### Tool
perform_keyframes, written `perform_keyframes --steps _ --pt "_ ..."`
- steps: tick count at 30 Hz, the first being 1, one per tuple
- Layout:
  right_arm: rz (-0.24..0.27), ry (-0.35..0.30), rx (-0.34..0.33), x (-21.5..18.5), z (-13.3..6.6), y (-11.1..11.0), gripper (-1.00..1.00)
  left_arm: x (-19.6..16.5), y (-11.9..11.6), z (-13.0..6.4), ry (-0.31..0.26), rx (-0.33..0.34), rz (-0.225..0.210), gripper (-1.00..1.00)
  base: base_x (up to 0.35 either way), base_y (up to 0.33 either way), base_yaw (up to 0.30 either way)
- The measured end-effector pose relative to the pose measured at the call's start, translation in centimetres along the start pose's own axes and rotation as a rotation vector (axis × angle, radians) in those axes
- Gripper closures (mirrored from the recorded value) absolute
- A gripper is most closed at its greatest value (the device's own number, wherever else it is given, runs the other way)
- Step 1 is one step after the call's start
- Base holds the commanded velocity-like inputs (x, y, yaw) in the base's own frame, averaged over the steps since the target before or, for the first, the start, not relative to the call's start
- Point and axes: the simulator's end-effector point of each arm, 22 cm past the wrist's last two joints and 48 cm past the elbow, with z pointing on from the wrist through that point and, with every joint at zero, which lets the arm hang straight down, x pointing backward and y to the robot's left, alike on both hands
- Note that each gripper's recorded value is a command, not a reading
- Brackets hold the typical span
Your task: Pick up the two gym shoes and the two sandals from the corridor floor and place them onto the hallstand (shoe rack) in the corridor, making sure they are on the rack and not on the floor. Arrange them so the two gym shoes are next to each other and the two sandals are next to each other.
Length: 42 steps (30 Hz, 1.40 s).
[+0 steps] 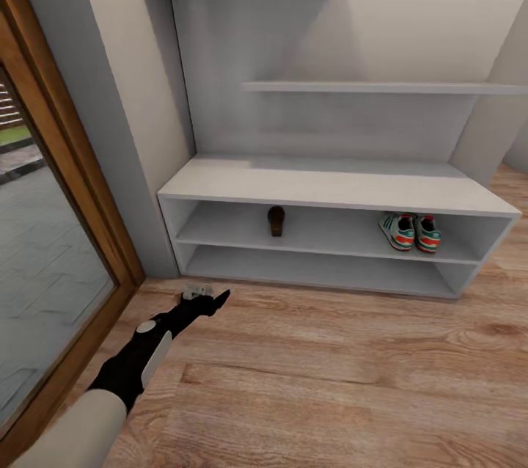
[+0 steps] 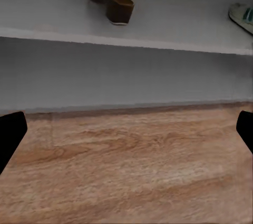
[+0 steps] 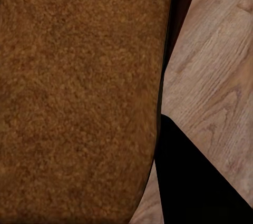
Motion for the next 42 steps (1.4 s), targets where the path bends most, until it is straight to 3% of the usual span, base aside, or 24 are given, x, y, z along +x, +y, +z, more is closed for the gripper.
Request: perform_keyframes --steps 6,8,9,10,11,13,14,17,20,24,27,32,42 --pt "-0.01 0.004 -0.012 0.4 0.0 0.7 1.0 1.1 -9.5 -3.0 -0.053 0.472 0.044 -1.0 0.0 0.0 0.0" --pt "-0.059 0.015 -0.063 1.5 -0.2 3.9 1.0 1.2 -11.7 -4.2 -0.072 0.583 0.07 -1.0 0.0 0.0 0.0" --pt "-0.084 0.021 -0.076 2.1 -0.3 5.0 1.0 1.2 -11.8 -4.4 -0.073 0.592 0.072 -1.0 0.0 0.0 0.0" --pt "-0.134 0.036 -0.113 3.7 -0.6 7.7 1.0 1.2 -12.1 -4.5 -0.074 0.605 0.075 -1.0 0.0 0.0 0.0" --pt "-0.189 0.059 -0.175 6.2 -1.4 11.8 1.0 1.2 -12.2 -4.6 -0.075 0.613 0.077 -1.0 0.0 0.0 0.0" --pt "-0.361 0.103 -0.315 12.7 -4.5 21.1 1.0 1.3 -12.4 -4.8 -0.075 0.622 0.08 -1.0 0.0 0.0 0.0" --pt "-0.443 0.112 -0.376 15.4 -6.3 24.7 1.0 1.3 -12.4 -4.8 -0.075 0.624 0.081 -1.0 0.0 0.0 0.0" --pt "-0.567 0.127 -0.49 20.4 -10.3 30.7 1.0 1.3 -12.4 -4.8 -0.074 0.627 0.082 -1.0 0.0 0.0 0.0" --pt "-0.6 0.161 -0.586 24.9 -14.4 35.3 1.0 1.4 -12.6 -5.0 -0.073 0.638 0.084 -1.0 0.0 0.0 0.0" --pt "-0.6 0.197 -0.644 27.8 -17.5 38.0 1.0 1.5 -13.3 -5.4 -0.071 0.673 0.086 -1.0 0.0 0.0 0.0" --pt "-0.601 0.212 -0.66 28.9 -18.5 38.8 1.0 1.5 -13.4 -5.6 -0.07 0.683 0.086 -1.0 0.0 0.0 0.0" --pt "-0.63 0.263 -0.646 31.2 -18.2 38.5 1.0 1.5 -13.6 -5.6 -0.069 0.689 0.087 -1.0 0.0 0.0 0.0" --pt "-0.636 0.265 -0.643 31.7 -18.0 38.4 1.0 1.5 -13.9 -5.5 -0.07 0.692 0.084 -1.0 0.0 0.0 0.0"
